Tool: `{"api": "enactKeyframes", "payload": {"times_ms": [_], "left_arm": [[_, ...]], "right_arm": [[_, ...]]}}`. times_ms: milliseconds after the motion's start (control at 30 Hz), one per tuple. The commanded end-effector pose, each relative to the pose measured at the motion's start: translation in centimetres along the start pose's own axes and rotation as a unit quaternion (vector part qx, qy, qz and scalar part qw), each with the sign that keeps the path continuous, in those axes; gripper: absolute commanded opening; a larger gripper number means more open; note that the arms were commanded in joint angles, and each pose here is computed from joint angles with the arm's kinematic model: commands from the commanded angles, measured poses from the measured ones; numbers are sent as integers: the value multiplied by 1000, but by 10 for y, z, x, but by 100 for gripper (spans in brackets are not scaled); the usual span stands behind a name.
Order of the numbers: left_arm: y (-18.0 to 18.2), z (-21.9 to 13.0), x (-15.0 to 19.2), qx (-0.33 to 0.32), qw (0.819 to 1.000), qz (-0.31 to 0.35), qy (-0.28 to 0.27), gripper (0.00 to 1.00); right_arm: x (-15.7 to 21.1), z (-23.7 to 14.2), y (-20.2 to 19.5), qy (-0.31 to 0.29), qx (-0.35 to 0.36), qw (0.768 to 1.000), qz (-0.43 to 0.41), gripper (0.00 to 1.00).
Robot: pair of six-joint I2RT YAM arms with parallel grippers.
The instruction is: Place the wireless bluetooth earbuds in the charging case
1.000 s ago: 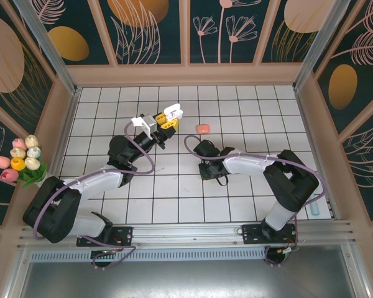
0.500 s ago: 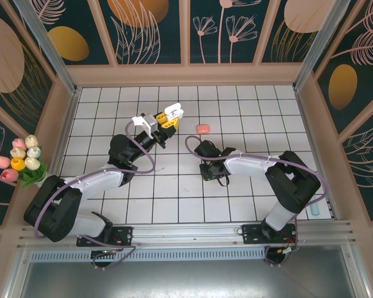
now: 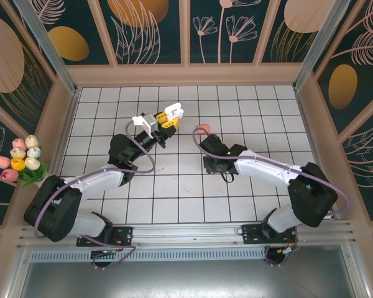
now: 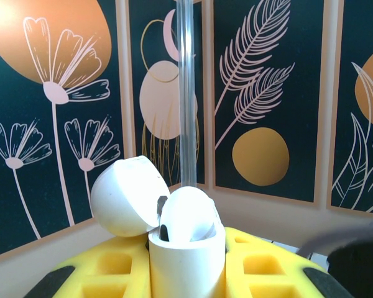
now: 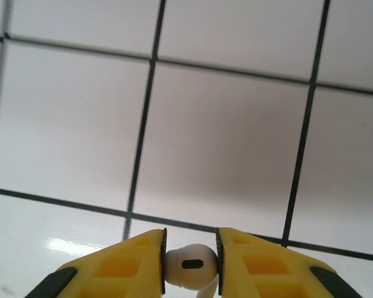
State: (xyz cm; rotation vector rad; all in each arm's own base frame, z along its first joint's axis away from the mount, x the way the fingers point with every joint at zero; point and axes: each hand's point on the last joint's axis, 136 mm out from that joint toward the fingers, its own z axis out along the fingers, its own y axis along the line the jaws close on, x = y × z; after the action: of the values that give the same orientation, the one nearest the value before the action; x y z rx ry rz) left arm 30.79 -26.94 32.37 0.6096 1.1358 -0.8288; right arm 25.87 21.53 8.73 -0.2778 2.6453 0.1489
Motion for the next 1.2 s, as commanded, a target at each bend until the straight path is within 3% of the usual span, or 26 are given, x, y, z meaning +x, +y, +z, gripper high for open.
{"api": "enactKeyframes", "payload": {"times_ms": [0,233,400,600,833,1167], "left_arm": [[-6,6,-14,15,1000,14,-17,0],[-10,8,-13,31,999,20,-13,0],[-15,11,-11,49,998,25,-4,0],[-20,15,-5,70,997,34,11,0],[-23,21,-3,88,995,35,14,0],[-23,35,-13,104,993,46,0,0]], "right_arm": [[-42,-41,-2,-78,-2,997,22,27],[-115,-123,9,-246,-60,967,35,27],[-161,-185,15,-358,-91,929,30,27],[-199,-251,21,-452,-111,885,9,27],[-219,-298,38,-511,-161,844,-12,27],[-228,-297,62,-517,-225,825,-23,27]]}}
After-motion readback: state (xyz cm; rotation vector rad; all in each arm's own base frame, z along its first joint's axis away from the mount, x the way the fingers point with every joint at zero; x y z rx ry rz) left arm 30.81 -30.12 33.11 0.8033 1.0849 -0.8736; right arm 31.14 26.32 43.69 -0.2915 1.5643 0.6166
